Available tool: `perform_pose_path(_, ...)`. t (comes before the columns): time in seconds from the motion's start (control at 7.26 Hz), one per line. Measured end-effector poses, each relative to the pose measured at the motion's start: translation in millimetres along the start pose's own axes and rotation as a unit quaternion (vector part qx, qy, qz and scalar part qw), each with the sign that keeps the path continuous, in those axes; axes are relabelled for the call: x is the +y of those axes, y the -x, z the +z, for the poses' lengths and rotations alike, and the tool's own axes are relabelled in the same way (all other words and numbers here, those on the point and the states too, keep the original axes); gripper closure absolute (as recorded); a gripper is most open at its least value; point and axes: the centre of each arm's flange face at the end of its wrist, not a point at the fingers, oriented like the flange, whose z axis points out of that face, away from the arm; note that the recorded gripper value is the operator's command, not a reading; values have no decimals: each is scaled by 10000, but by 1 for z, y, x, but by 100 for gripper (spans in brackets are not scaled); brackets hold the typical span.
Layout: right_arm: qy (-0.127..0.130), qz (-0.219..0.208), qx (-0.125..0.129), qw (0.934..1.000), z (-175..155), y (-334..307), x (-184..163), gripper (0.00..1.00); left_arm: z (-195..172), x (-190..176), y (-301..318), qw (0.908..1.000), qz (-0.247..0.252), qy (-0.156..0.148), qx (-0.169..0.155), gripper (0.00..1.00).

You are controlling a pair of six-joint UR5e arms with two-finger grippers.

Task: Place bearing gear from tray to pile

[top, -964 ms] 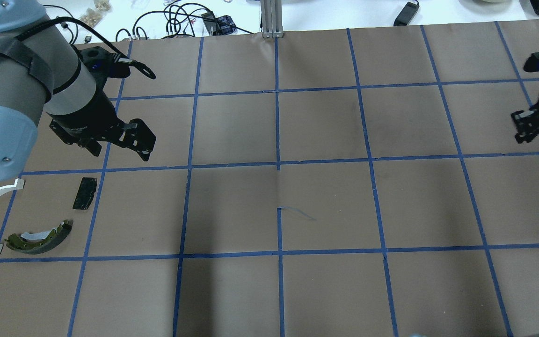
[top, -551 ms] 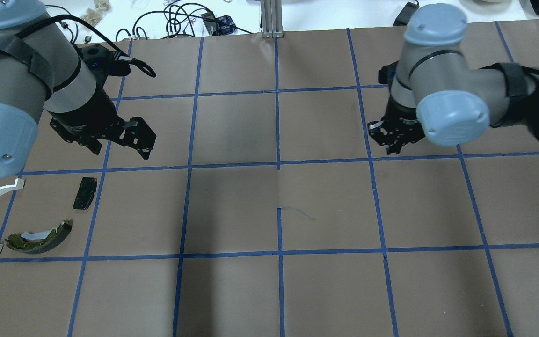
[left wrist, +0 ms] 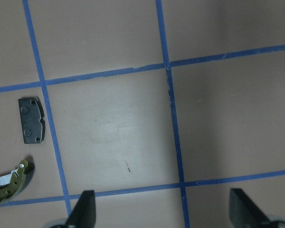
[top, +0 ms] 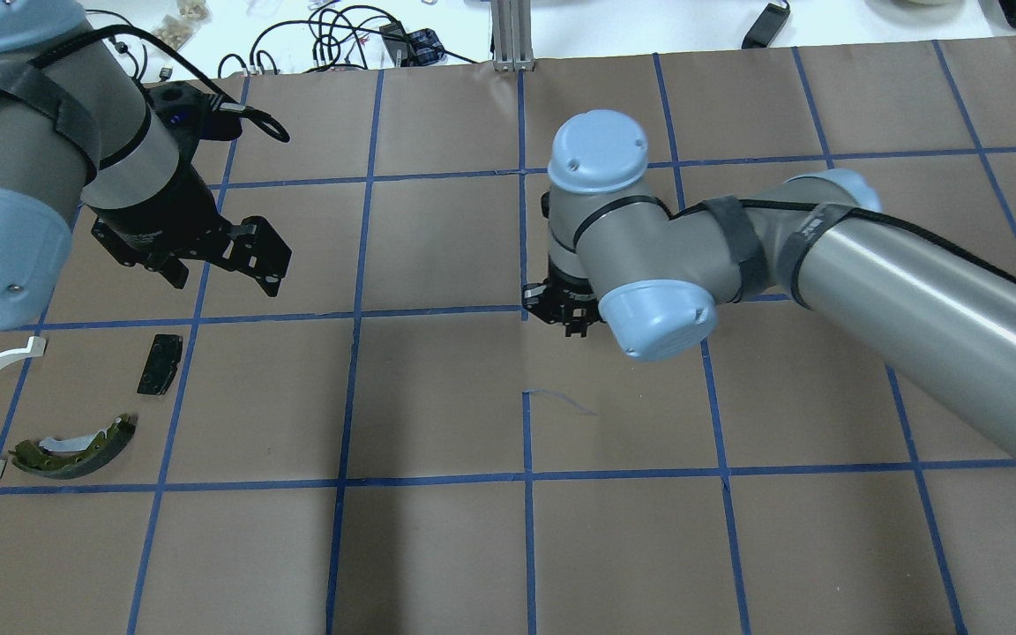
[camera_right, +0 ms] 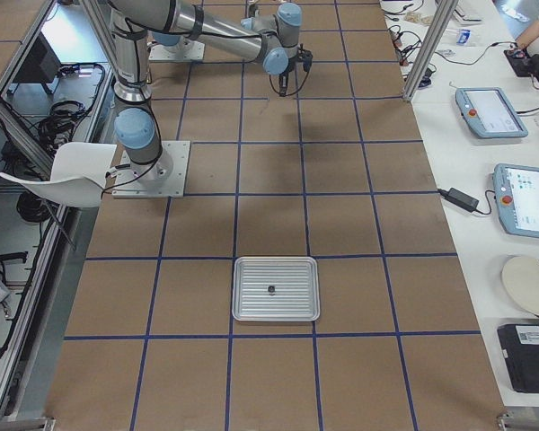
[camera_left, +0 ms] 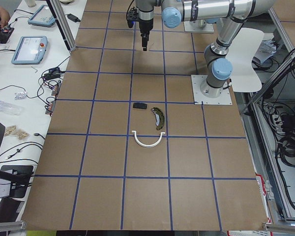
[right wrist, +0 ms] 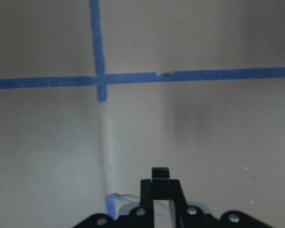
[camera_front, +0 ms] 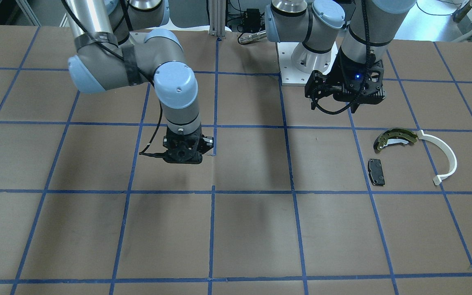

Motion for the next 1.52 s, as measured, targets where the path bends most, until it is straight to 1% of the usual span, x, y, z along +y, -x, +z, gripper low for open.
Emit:
perform_pose_path(0.14, -94, 53, -52, 9999, 15, 33, 15, 100, 4, -1, 1, 10000, 0, 28, 15, 0)
perform_pose_path(0.28, -93, 60, -80, 9999, 29, 58, 29, 88, 9, -3, 1, 10000, 7, 74, 33, 0)
perform_pose_path(0.41, -63, 27, -108, 9999, 38, 77, 41, 27, 13, -4, 2, 9999, -3, 120, 47, 0)
perform_pose_path(0.55, -74, 3, -143, 9999, 42, 87, 47, 0, 18, -6, 2, 9998, -16, 168, 53, 0)
perform_pose_path(0.69, -168, 30, -192, 9997, 40, 88, 43, 0, 21, -8, 2, 9998, -20, 201, 45, 0)
perform_pose_path(0.83, -279, 160, -230, 9992, 35, 75, 29, 0, 24, -9, 3, 9997, -20, 224, 33, 0)
perform_pose_path(0.96, -358, 404, -266, 9982, 20, 45, 7, 0, 26, -12, 3, 9998, -27, 220, 23, 0)
perform_pose_path(1.1, -321, 520, -215, 9979, -4, 4, -8, 0, 29, -16, 3, 9998, -36, 178, 21, 0)
perform_pose_path(1.24, -111, 535, -73, 9985, -31, -52, -20, 0, 33, -20, 1, 9998, -73, 161, 35, 0)
perform_pose_path(1.38, 108, 642, 1, 9979, -57, -126, -33, 0, 41, -25, -7, 9997, -104, 193, 53, 0)
perform_pose_path(1.52, 203, 705, 46, 9973, -78, -208, -45, 0, 52, -31, -27, 9997, -11, 217, 54, 0)
